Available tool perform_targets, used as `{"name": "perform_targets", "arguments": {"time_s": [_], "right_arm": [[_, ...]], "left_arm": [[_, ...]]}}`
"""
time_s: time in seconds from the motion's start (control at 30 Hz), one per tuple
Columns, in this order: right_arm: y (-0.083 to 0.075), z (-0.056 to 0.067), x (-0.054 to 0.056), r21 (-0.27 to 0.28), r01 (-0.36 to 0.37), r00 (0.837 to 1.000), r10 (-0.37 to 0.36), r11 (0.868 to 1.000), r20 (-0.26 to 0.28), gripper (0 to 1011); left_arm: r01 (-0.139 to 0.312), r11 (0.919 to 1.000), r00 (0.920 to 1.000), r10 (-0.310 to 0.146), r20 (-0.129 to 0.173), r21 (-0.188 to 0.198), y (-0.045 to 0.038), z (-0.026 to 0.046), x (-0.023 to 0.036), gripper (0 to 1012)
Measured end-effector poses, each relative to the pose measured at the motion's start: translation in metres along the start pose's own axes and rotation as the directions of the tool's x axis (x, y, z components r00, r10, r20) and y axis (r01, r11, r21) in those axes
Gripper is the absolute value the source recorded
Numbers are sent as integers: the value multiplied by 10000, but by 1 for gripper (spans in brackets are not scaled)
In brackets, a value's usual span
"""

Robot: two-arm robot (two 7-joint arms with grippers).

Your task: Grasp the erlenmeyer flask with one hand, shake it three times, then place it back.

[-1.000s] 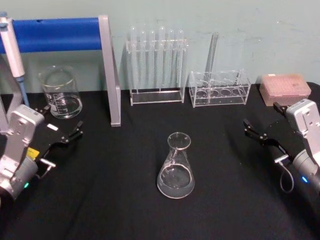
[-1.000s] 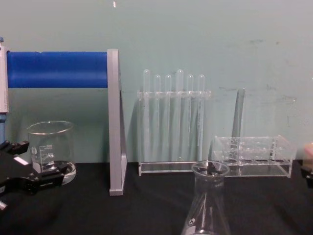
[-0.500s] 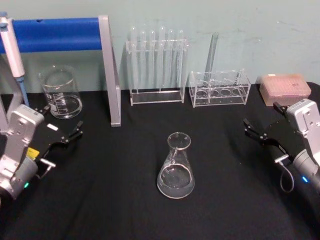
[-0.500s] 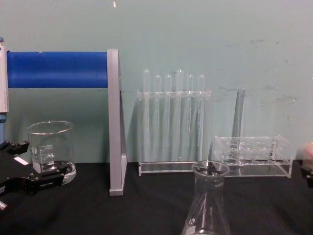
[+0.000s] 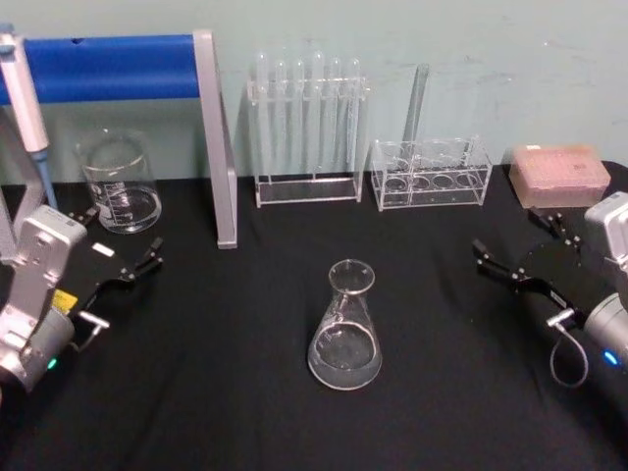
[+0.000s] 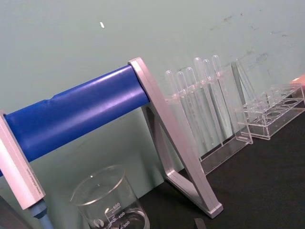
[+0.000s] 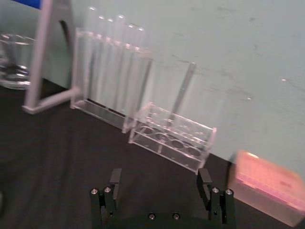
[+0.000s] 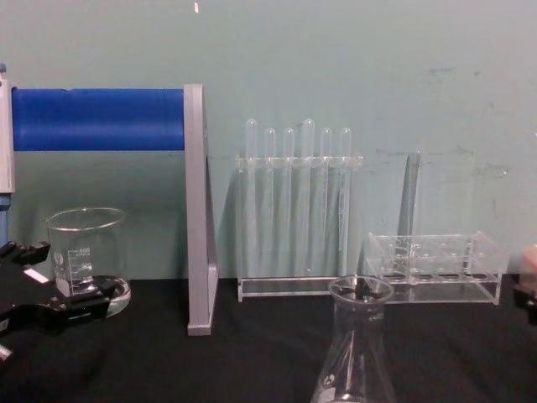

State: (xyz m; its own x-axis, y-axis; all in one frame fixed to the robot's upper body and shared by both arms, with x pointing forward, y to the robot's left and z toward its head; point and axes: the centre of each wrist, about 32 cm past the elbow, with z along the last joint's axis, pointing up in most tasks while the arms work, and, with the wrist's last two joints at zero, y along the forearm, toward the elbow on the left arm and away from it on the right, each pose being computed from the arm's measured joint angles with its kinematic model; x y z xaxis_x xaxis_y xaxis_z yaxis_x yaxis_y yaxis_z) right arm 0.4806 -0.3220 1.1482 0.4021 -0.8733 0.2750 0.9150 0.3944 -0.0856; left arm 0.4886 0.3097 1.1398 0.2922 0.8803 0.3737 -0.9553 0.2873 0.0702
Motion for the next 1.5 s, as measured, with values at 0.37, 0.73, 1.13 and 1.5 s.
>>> {"name": "perform_targets", "arguments": {"time_s": [0.37, 0.73, 1.13, 1.5], "right_arm": [[-196, 86, -25, 526, -1643, 9839, 1675, 9850, -628, 1000], [-232, 126, -57, 1239, -3605, 9246, 3717, 9245, -835, 1000], [-107, 118, -97, 1616, -4963, 8467, 5167, 8530, -1268, 1000], [131, 127, -168, 1741, -5747, 7867, 5984, 7996, -1515, 1000]], "left_arm": [[1, 10000, 10000, -1, 0, 0, 0, 0, 0, 1001], [1, 10000, 10000, -1, 0, 0, 0, 0, 0, 1001], [0, 10000, 10000, 0, 0, 0, 0, 0, 0, 1001], [1, 10000, 10000, -1, 0, 0, 0, 0, 0, 1001]]}}
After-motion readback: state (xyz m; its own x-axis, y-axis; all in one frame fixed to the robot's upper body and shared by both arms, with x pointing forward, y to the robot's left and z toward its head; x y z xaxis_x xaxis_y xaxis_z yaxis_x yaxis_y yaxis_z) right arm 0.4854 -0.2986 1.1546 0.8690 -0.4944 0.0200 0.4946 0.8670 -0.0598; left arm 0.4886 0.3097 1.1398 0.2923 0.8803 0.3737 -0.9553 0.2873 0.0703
